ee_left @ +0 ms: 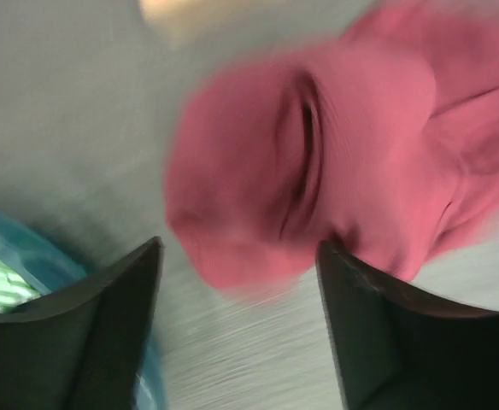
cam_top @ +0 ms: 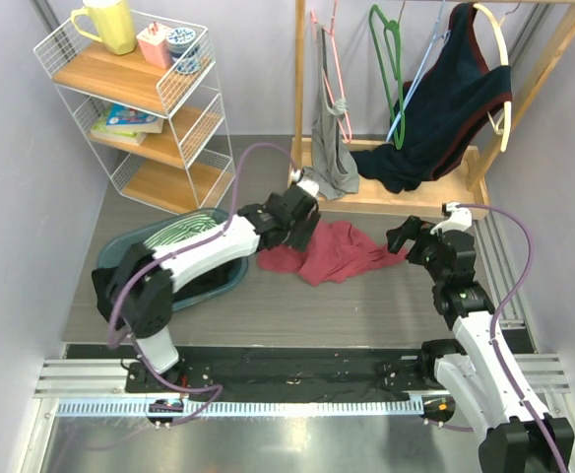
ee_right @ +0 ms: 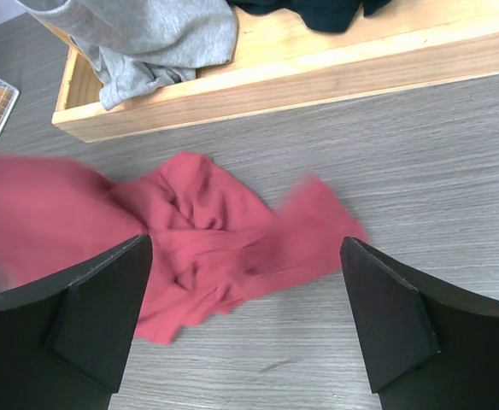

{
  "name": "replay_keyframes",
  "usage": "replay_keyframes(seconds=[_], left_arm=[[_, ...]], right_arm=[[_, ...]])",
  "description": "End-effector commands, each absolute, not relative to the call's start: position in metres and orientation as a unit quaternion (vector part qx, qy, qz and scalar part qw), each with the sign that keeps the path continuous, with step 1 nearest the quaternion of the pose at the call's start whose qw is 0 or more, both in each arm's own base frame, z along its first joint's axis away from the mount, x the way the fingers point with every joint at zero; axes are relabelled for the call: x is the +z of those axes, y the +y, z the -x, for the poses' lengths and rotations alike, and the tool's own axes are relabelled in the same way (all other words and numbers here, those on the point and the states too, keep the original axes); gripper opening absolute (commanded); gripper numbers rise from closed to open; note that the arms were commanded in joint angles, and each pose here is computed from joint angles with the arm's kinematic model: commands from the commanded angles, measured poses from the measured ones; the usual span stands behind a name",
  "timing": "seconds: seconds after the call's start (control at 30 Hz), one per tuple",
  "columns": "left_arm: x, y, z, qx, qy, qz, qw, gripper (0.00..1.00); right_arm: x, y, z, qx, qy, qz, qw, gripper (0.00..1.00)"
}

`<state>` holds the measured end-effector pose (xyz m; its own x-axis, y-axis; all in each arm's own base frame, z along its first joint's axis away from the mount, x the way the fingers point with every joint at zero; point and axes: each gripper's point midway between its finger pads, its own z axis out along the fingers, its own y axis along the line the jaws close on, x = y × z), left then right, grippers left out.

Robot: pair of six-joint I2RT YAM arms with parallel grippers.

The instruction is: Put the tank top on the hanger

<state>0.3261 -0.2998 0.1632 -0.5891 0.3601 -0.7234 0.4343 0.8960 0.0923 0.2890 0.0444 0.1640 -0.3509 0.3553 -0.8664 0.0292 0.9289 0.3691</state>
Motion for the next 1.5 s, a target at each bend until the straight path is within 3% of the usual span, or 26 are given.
replay_keyframes(seconds=[0.0, 0.1, 0.27, 0.47, 0.67, 0.73, 0.77, 0.83, 0.87, 0.97, 1.13, 1.47], left_arm=[[0.114, -0.274, -0.318, -0.004, 0.916, -0.183, 0.357, 0.83], [0.108, -0.278, -0.303, -0.017, 0.913, -0.172, 0.370, 0.86], [0.102, -0.317, -0.269, -0.157, 0.907, -0.123, 0.370, 0.82], [0.048, -0.314, -0.256, -0.162, 0.927, -0.088, 0.328, 0.81], [0.044, -0.336, -0.264, -0.203, 0.917, -0.067, 0.337, 0.79], [0.049, -0.348, -0.271, -0.223, 0.908, -0.064, 0.348, 0.71], [0.050, -0.351, -0.273, -0.224, 0.908, -0.064, 0.349, 0.55], [0.056, -0.353, -0.275, -0.222, 0.907, -0.076, 0.349, 0.38], [0.070, -0.359, -0.281, -0.228, 0.901, -0.078, 0.360, 0.21], [0.115, -0.360, -0.293, -0.233, 0.887, -0.090, 0.388, 0.00], [0.182, -0.351, -0.294, -0.237, 0.868, -0.114, 0.421, 0.00], [0.191, -0.322, -0.279, -0.211, 0.879, -0.138, 0.405, 0.00]], right_arm=[[0.162, 0.046, -0.291, 0.140, 0.811, -0.116, 0.557, 0.96], [0.151, 0.044, -0.295, 0.112, 0.824, -0.120, 0.543, 0.95], [0.120, 0.037, -0.301, 0.058, 0.856, -0.147, 0.492, 0.93], [0.104, 0.029, -0.306, 0.031, 0.860, -0.183, 0.475, 0.90], [0.098, 0.012, -0.307, -0.020, 0.864, -0.217, 0.453, 0.89], [0.089, 0.010, -0.308, -0.031, 0.871, -0.220, 0.438, 0.87], [0.089, 0.009, -0.311, -0.033, 0.871, -0.224, 0.437, 0.86], [0.081, 0.007, -0.313, -0.045, 0.876, -0.226, 0.423, 0.86], [0.082, 0.007, -0.316, -0.044, 0.876, -0.227, 0.423, 0.85], [0.078, 0.006, -0.325, -0.035, 0.882, -0.229, 0.409, 0.81], [0.068, 0.008, -0.336, -0.002, 0.891, -0.236, 0.388, 0.76], [0.036, 0.031, -0.342, 0.044, 0.913, -0.219, 0.340, 0.68]])
